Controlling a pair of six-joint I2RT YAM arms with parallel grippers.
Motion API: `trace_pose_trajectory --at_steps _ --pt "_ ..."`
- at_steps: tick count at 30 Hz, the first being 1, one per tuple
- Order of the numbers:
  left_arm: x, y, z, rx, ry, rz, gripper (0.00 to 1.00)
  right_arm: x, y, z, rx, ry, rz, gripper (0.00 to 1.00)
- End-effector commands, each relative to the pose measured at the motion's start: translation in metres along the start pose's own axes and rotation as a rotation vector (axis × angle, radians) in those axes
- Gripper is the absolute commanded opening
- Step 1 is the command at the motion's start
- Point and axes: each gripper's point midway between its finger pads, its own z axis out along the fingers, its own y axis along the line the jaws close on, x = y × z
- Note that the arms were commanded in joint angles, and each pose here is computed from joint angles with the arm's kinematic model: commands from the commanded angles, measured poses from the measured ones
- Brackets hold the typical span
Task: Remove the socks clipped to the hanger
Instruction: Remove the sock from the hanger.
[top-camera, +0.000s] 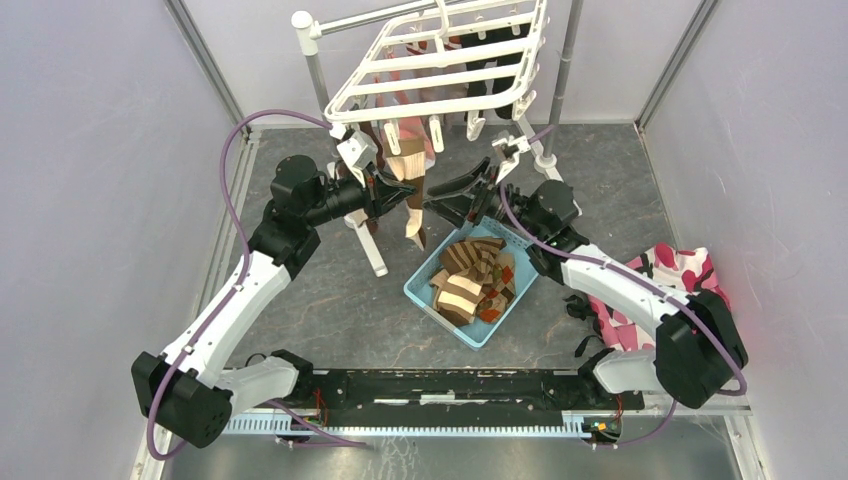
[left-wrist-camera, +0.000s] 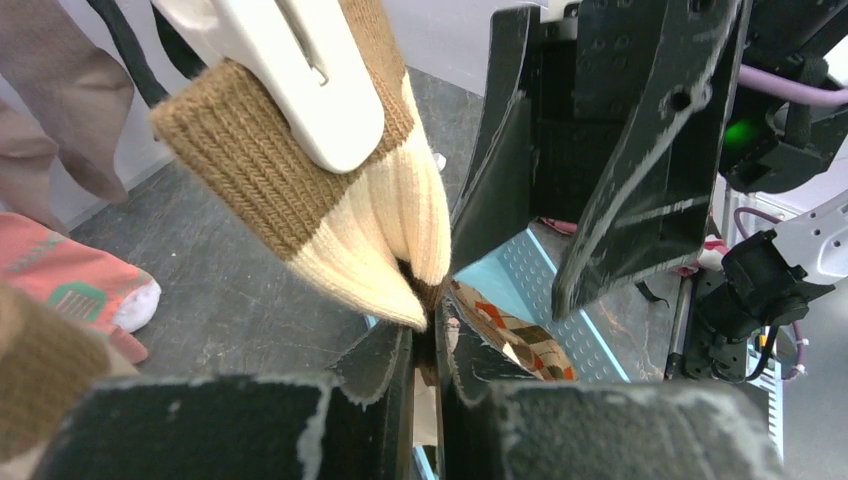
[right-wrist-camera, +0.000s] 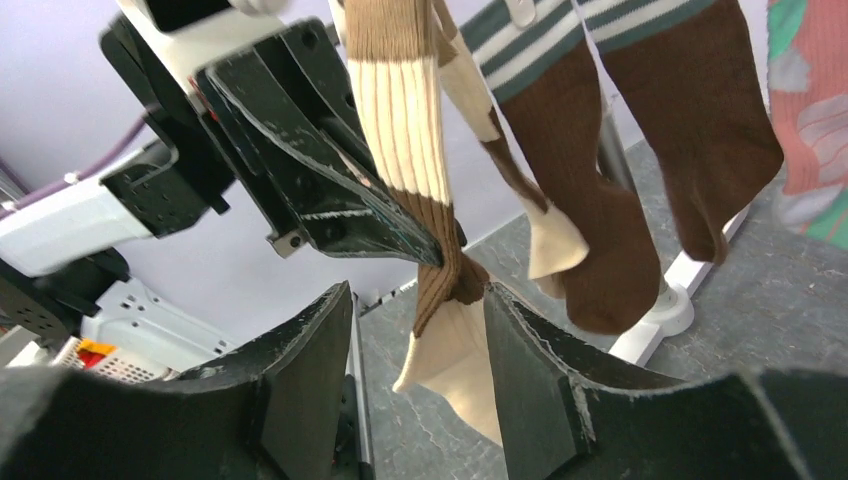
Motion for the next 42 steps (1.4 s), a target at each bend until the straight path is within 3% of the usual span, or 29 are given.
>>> trace_pose_trajectory --at_steps 1,6,12,15,18,20,24,27,30,33,42 --pt "-0.031 -0.014 -0.006 0.037 -0.076 0.022 0.11 0.011 0.009 0.015 -0.031 0.018 -0.115 0.58" --pt "-0.039 -0.017 -0.008 0.040 -0.090 0.008 0.10 0.027 0.009 0.024 -0.034 0.043 -0.116 0.56" --pt "-0.048 -0.029 -0.011 0.064 -0.106 -0.030 0.09 0.030 -0.002 0.027 0.036 0.005 -0.128 0.46" --pt "-0.048 -0.032 -0.013 0.069 -0.106 -0.051 0.09 0.023 0.001 0.032 0.055 -0.037 -0.141 0.32" --pt "-0.050 -0.034 -0.016 0.063 -0.109 -0.059 0.09 0.016 0.013 0.031 0.028 -0.063 -0.133 0.08" --pt "-0.054 -0.035 -0.020 0.051 -0.117 -0.064 0.11 0.013 0.022 0.025 0.010 -0.070 -0.127 0.00" --pt "-0.055 -0.035 -0.026 0.015 -0.124 -0.083 0.27 0.014 0.040 0.008 -0.028 -0.049 -0.113 0.00" --pt "-0.051 -0.030 -0.032 -0.038 -0.116 -0.105 0.68 0.020 0.042 -0.008 -0.007 -0.007 -0.114 0.00" --pt "-0.047 -0.026 -0.036 -0.082 -0.106 -0.119 0.82 0.020 0.041 -0.020 0.010 0.015 -0.102 0.00" --pt "-0.046 -0.024 -0.041 -0.108 -0.104 -0.112 0.88 0.015 0.039 -0.035 0.021 0.015 -0.072 0.00" --pt "-0.050 -0.029 -0.045 -0.084 -0.109 -0.032 0.90 -0.027 0.035 -0.075 0.067 -0.050 -0.071 0.00"
